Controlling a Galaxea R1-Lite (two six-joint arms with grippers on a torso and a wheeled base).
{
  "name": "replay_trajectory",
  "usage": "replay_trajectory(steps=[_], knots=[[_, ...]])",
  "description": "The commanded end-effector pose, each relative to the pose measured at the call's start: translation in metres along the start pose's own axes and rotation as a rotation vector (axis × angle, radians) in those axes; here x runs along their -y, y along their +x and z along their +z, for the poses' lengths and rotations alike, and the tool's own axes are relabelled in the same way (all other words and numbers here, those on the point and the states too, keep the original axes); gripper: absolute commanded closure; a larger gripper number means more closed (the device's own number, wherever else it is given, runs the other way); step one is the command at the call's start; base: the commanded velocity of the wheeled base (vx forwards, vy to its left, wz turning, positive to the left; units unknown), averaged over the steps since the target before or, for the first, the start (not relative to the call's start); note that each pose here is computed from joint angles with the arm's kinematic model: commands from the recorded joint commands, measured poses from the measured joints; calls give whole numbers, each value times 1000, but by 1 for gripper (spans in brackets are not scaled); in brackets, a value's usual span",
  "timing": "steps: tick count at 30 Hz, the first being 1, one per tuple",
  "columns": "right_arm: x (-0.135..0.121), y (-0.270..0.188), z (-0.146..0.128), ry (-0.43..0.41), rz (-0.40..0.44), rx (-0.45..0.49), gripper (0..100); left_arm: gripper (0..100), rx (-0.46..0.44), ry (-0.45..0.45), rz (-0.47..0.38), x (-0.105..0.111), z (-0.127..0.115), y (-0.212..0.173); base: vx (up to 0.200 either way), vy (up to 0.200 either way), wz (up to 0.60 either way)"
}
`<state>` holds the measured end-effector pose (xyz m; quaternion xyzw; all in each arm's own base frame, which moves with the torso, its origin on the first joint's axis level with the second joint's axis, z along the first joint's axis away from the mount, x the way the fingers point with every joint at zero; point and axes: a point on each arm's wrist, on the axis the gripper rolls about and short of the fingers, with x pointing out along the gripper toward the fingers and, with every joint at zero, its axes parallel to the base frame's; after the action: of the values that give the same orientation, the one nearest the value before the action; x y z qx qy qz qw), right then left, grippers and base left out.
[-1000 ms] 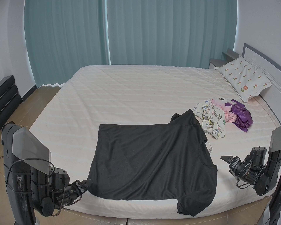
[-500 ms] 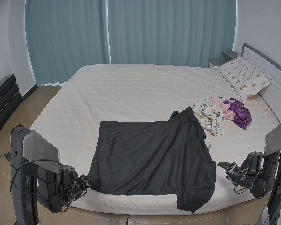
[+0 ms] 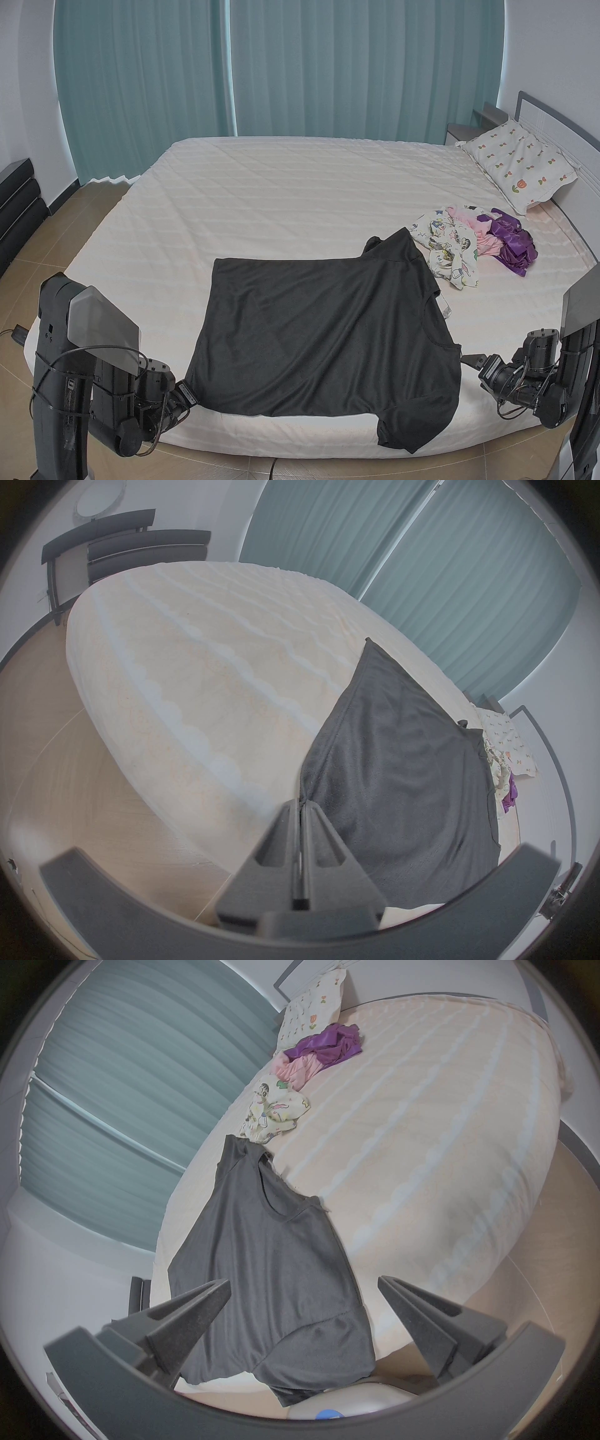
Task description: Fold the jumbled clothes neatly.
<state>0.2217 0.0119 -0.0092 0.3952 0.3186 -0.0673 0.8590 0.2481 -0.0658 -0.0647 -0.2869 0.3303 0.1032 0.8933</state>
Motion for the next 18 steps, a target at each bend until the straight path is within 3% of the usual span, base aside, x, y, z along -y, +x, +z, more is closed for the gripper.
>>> replay_trajectory(steps=[1,10,18], knots=[[0,1,-5,-49,12,-33,0,100,-15,-9,50,-13,1,-14,0,0,0],[10,25,-12,-193,14,-108,0,100,-56,-12,114,-27,0,-34,0,0,0],[12,42,-13,-218,50,-129,0,100,-54,-29,133,-32,0,-21,0,0,0]])
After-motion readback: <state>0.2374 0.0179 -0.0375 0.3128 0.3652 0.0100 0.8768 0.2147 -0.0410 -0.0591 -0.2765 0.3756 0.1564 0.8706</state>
